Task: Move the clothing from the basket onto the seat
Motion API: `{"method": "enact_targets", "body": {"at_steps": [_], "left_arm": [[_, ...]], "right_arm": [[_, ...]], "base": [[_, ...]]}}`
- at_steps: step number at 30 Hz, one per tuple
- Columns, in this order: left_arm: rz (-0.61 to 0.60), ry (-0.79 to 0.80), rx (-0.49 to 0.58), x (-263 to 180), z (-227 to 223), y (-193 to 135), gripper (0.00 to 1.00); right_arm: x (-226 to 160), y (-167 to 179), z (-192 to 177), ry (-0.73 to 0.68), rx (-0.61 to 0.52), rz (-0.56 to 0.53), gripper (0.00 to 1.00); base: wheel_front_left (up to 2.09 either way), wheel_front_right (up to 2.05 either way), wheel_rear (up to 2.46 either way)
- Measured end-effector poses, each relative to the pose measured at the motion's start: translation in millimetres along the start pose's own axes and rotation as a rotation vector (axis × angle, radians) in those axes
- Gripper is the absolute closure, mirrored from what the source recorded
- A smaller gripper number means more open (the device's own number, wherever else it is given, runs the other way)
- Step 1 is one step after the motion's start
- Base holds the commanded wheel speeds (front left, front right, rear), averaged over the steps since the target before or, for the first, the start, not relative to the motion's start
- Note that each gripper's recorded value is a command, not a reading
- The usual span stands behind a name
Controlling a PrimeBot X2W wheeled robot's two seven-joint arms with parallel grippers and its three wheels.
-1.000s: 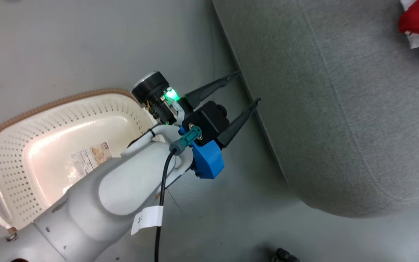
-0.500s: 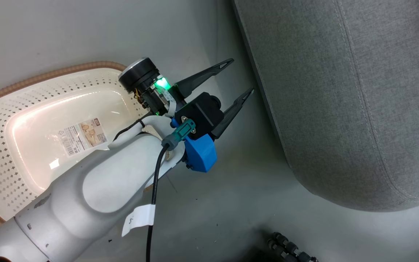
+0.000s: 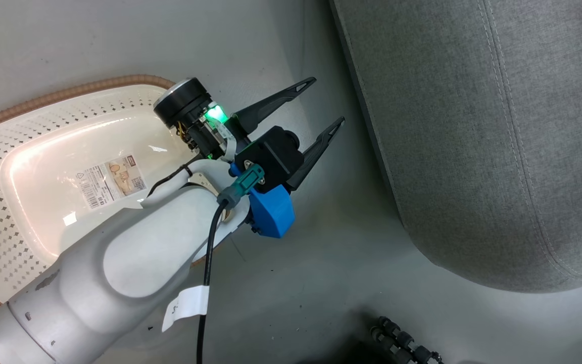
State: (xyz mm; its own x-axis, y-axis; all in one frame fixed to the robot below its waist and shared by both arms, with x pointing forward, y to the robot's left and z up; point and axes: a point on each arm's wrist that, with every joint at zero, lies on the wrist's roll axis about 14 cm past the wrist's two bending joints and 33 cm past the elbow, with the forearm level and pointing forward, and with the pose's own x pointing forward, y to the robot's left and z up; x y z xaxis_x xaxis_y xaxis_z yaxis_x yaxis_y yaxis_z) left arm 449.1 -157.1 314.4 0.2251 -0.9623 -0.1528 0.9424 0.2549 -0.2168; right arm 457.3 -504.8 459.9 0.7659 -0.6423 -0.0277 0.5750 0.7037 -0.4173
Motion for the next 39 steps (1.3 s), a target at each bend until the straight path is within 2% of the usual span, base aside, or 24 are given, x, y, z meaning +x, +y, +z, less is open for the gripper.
{"method": "enact_targets", "body": {"at_steps": [1, 2, 3, 4, 5, 18, 24, 30, 33, 39], "left_arm": [[0.0, 0.0, -0.001, 0, 0, 0, 0.0], [0.0, 0.001, -0.001, 0, 0, 0, 0.0], [0.0, 0.001, 0.001, 0, 1, 0, 0.0], [0.001, -0.001, 0.003, 0, 2, 0, 0.0], [0.001, -0.002, 0.005, 0, 4, 0, 0.0], [0.038, -0.099, 0.033, -2, 54, -11, 0.0], [0.131, -0.137, 0.027, -15, 79, -9, 0.0], [0.279, -0.187, 0.026, -38, 114, 0, 0.0], [0.369, -0.263, 0.041, -57, 146, 8, 0.0], [0.561, -0.325, 0.079, -114, 170, 28, 0.0]], "right_arm": [[-1, 0, -3, 0.008, 0.007, -0.002, 1.0], [-1, 0, -3, 0.01, 0.011, -0.004, 0.88], [-2, 0, -3, 0.01, 0.014, -0.005, 0.67], [-2, -1, -2, 0.008, 0.017, -0.006, 0.17], [-4, -1, -2, 0.007, 0.023, -0.008, 0.0], [-57, -29, 8, -0.023, 0.046, -0.016, 0.0], [-78, -28, 38, -0.107, 0.077, 0.029, 0.0], [-98, -3, 79, -0.22, 0.129, 0.132, 0.0], [-109, 23, 97, -0.269, 0.155, 0.215, 0.0], [-131, 82, 131, -0.351, 0.208, 0.399, 0.0]], "base": [[0.0, 0.0, 0.0], [0.0, 0.0, 0.0], [0.0, 0.0, 0.0], [0.0, 0.0, 0.0], [0.0, 0.0, 0.0], [0.0, 0.0, 0.0], [0.0, 0.0, 0.0], [0.0, 0.0, 0.0], [0.0, 0.0, 0.0], [0.0, 0.0, 0.0]]}}
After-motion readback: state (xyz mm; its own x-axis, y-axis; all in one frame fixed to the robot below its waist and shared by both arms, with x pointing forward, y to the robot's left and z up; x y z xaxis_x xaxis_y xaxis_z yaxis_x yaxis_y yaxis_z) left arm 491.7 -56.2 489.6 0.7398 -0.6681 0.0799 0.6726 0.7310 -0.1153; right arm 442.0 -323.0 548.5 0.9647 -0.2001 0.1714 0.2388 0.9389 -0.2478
